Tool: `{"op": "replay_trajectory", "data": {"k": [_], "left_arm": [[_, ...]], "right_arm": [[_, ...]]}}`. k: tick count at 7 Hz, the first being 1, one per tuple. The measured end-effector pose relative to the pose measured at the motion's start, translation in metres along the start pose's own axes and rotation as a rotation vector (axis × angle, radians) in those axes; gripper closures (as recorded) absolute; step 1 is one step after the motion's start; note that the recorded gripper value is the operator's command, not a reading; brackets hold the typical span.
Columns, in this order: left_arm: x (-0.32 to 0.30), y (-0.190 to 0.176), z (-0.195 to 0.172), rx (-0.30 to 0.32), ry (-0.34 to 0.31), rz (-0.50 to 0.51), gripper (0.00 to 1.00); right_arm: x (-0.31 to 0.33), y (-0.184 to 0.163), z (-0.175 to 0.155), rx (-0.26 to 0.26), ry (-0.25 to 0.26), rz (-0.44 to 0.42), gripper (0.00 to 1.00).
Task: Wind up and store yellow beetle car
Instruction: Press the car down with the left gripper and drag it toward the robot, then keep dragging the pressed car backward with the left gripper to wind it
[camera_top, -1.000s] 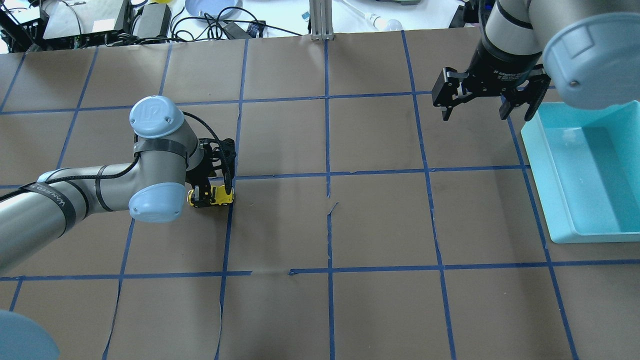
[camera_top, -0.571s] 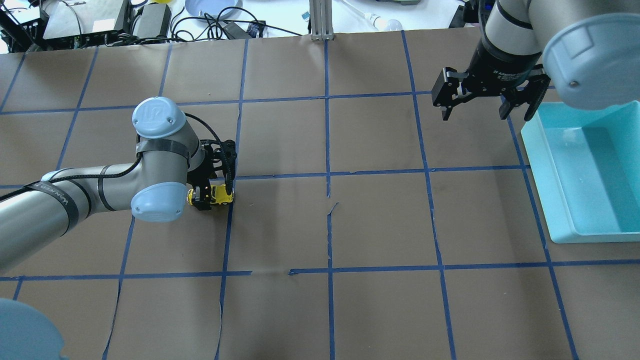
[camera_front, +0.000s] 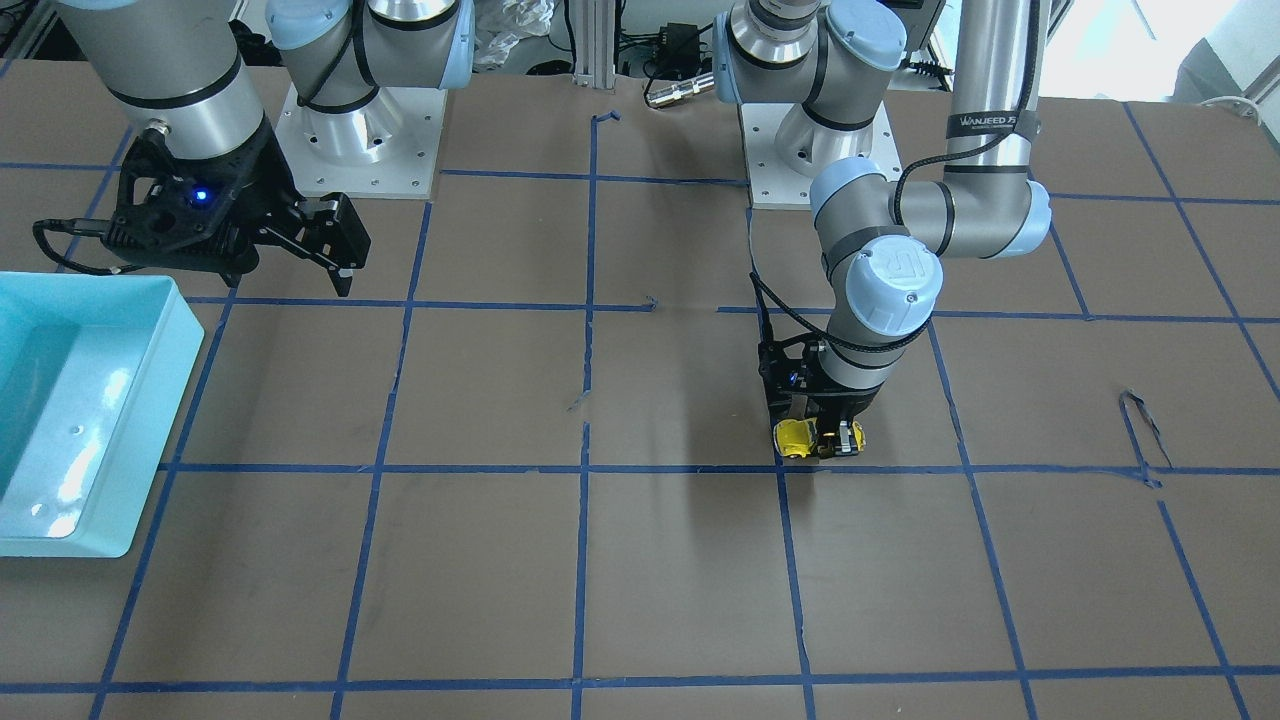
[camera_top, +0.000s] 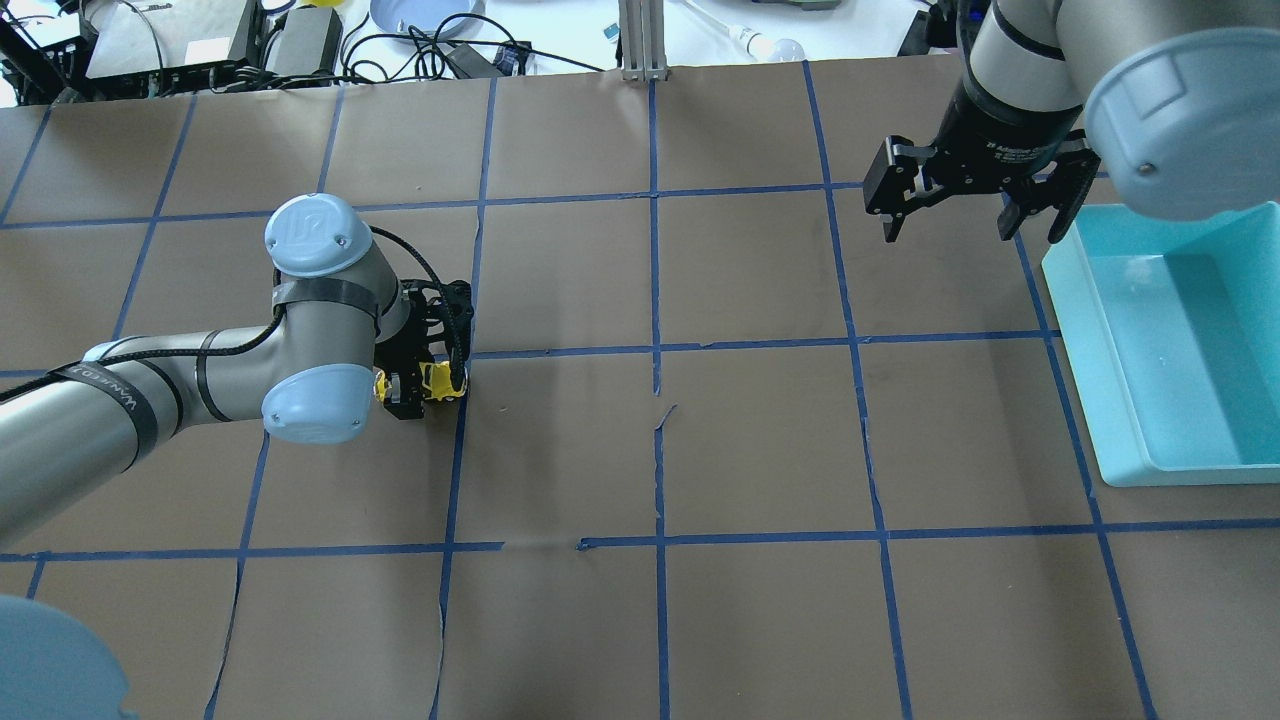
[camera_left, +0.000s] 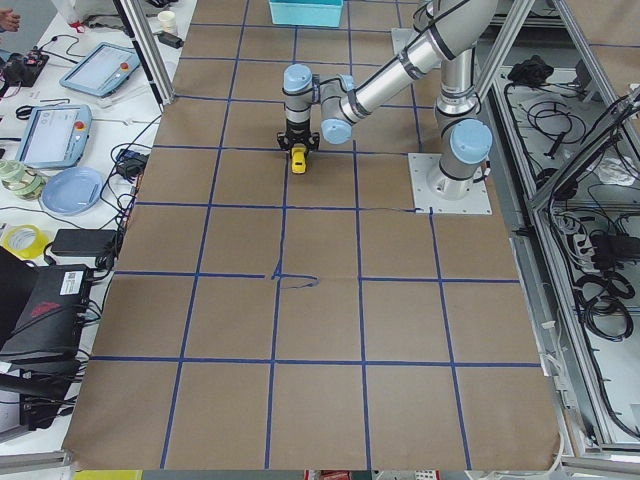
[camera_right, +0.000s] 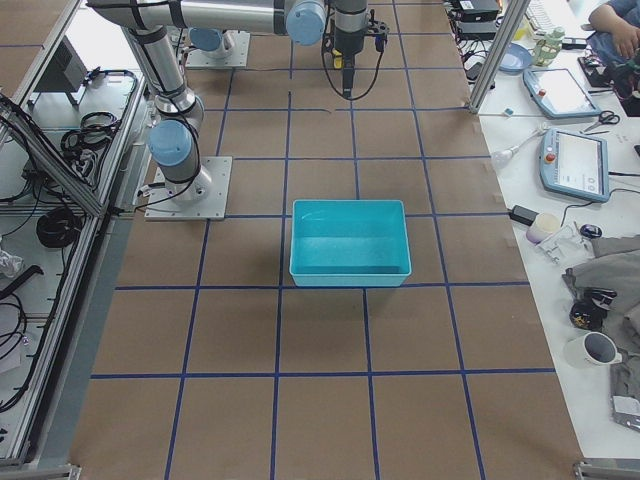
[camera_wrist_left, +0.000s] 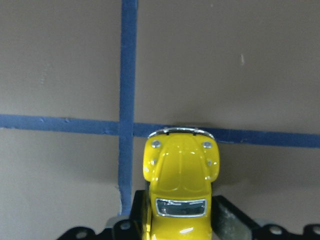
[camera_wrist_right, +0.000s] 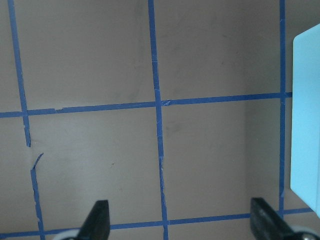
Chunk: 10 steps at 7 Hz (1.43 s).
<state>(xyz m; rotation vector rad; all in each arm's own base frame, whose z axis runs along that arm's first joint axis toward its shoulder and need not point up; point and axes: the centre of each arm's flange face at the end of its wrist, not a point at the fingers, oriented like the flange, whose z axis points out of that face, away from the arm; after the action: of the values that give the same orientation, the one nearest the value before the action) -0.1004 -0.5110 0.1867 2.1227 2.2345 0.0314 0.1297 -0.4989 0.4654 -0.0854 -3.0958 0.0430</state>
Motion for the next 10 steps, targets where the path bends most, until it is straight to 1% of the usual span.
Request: {"op": "replay_trajectory", "data": {"k": [3, 4, 6, 8, 10], "left_arm": [[-0.003, 0.002, 0.000, -0.001, 0.003, 0.002, 0.52], [-0.004, 0.008, 0.003, 0.002, 0.008, -0.009, 0.52], [-0.009, 0.034, 0.008, 0.009, 0.017, -0.047, 0.52], [-0.010, 0.056, 0.011, 0.004, 0.026, -0.045, 0.52], [-0.011, 0.067, 0.012, -0.001, 0.028, -0.040, 0.52]], "right_arm": [[0.000, 0.000, 0.000, -0.001, 0.003, 0.001, 0.00], [0.000, 0.000, 0.000, -0.002, 0.005, 0.001, 0.00], [0.000, 0.000, 0.000, 0.000, 0.004, 0.000, 0.00], [0.001, 0.000, 0.000, 0.000, 0.005, -0.001, 0.00], [0.000, 0.000, 0.000, 0.001, 0.003, -0.002, 0.00]]}}
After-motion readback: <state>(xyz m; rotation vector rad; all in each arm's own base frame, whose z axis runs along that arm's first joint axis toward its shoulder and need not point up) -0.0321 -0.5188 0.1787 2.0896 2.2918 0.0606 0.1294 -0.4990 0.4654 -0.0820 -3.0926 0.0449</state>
